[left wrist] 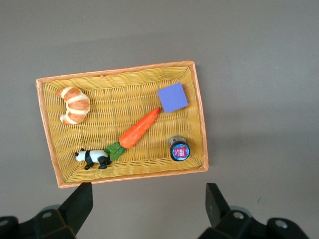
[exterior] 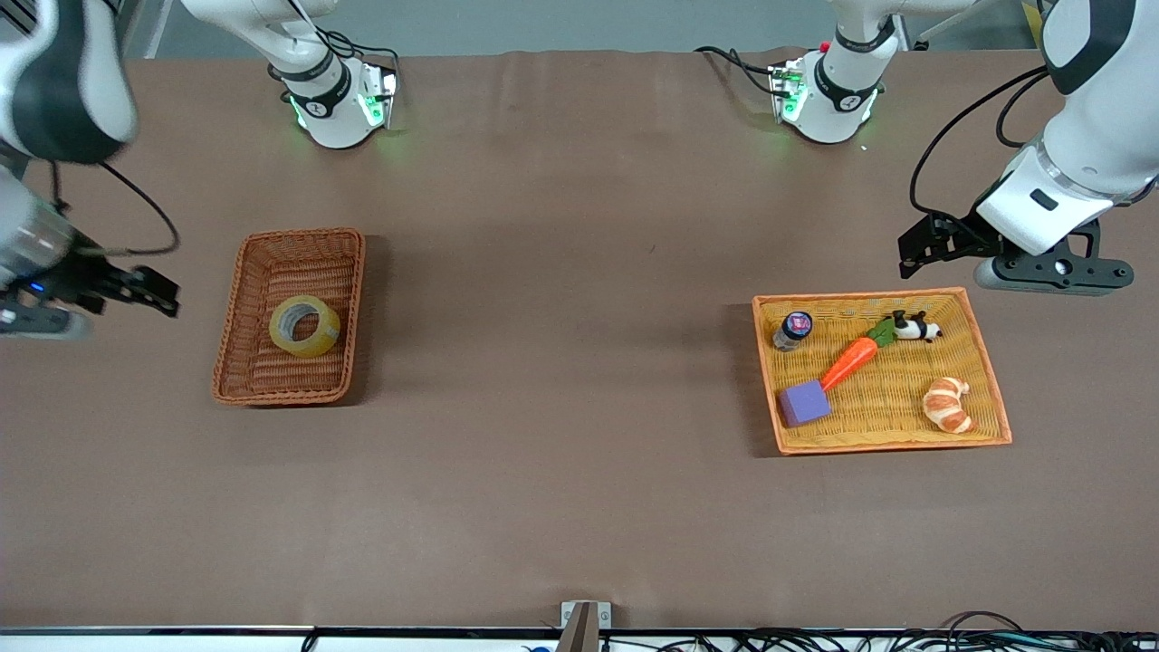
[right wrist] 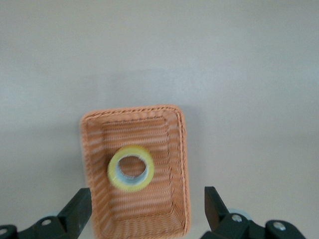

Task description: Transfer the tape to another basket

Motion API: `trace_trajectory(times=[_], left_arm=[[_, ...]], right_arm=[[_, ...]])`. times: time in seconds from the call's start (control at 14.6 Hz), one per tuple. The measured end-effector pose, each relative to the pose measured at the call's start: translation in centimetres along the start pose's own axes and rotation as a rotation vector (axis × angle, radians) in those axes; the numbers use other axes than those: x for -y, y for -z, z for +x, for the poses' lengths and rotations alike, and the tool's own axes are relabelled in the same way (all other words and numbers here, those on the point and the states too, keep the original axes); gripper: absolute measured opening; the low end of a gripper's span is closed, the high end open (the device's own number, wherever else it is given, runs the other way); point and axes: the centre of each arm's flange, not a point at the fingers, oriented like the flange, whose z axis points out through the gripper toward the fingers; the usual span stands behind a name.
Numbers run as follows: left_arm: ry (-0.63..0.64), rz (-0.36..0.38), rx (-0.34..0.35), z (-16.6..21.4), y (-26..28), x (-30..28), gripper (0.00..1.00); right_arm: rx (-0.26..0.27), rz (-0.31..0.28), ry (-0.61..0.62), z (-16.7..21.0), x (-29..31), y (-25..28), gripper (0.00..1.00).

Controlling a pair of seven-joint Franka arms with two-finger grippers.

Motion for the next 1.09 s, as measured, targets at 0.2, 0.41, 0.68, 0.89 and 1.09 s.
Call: trace_trajectory(times=[0.2,0.41,0.68,0.89,1.09], left_arm=[[0.003,0.000,0.000,0.0,0.0,0.2,1.00],[0.006,0.004,0.009,0.0,-0.1,0.4,1.00],[0.007,0.014,0.018,-0.7,1.1,0.7,1.00],[0.009,0.015,0.015,-1.0,1.7,0.7,1.00],[0.010,0.017,0.022,-0.9,1.4,0.7,1.00]], right_arm=[[-0.003,0.027,-0.030,-0.9,-0.6,6.5,1.00],[0.043,0.049,-0.056,-1.8,-1.8,7.6,1.00],[0.028,0.086,-0.077,-1.3,-2.7,6.1,1.00],[0.023,0.088,-0.025,-1.3,-2.4,6.2,1.00],[0.021,0.075,0.009,-1.4,-1.8,6.4,1.00]])
